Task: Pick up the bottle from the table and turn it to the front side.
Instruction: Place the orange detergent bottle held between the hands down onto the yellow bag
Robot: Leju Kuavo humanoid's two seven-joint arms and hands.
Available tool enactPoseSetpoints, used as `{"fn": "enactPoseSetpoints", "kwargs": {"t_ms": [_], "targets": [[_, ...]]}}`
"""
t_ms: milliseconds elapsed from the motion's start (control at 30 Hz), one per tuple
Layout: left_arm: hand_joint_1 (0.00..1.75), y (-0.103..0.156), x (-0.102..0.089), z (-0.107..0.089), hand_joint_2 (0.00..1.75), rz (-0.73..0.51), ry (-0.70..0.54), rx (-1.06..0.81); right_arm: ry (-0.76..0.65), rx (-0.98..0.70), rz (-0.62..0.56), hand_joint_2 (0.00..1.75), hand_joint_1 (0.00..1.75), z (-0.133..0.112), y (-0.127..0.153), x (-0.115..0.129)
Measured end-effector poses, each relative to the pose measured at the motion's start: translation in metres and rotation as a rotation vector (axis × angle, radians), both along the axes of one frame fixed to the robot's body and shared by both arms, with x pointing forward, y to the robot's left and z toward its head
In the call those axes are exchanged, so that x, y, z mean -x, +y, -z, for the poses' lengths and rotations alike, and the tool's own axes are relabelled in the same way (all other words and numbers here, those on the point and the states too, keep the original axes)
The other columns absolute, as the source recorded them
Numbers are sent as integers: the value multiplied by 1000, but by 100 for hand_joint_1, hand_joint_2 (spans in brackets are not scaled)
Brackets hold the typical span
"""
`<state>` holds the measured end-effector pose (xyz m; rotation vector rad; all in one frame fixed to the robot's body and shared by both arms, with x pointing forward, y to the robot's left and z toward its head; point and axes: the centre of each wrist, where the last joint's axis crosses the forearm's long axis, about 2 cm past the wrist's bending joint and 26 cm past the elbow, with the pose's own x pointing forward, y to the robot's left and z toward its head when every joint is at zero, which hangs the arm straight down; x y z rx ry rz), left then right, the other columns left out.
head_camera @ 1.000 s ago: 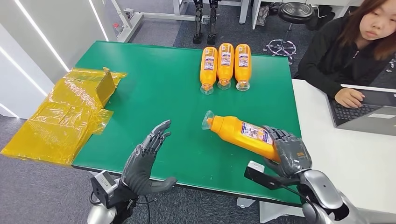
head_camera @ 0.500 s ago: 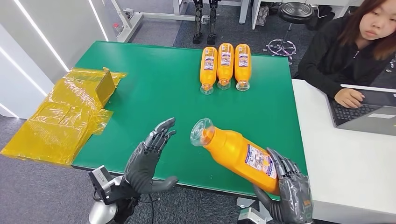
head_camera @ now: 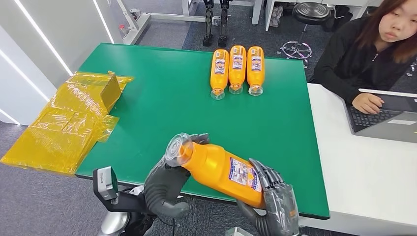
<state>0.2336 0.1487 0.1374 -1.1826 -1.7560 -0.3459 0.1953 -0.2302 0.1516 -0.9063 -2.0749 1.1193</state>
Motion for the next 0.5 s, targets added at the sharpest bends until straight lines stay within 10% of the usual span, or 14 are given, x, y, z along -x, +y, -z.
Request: {"fn": "enactPoseSetpoints", "kwargs": {"t_ms": [400,467,500], "targets": [[0,-9,-23,-15,175,11,-22,15,62,-109,-122,175,175,0,41,-19],[12,-8,-24,-15,175,-1,-21,9,79,-116,-145,175,175,3,46,-20],[56,-8,-25,-15,175,-7,-21,5,89,-119,-157,175,175,5,49,-20]]}}
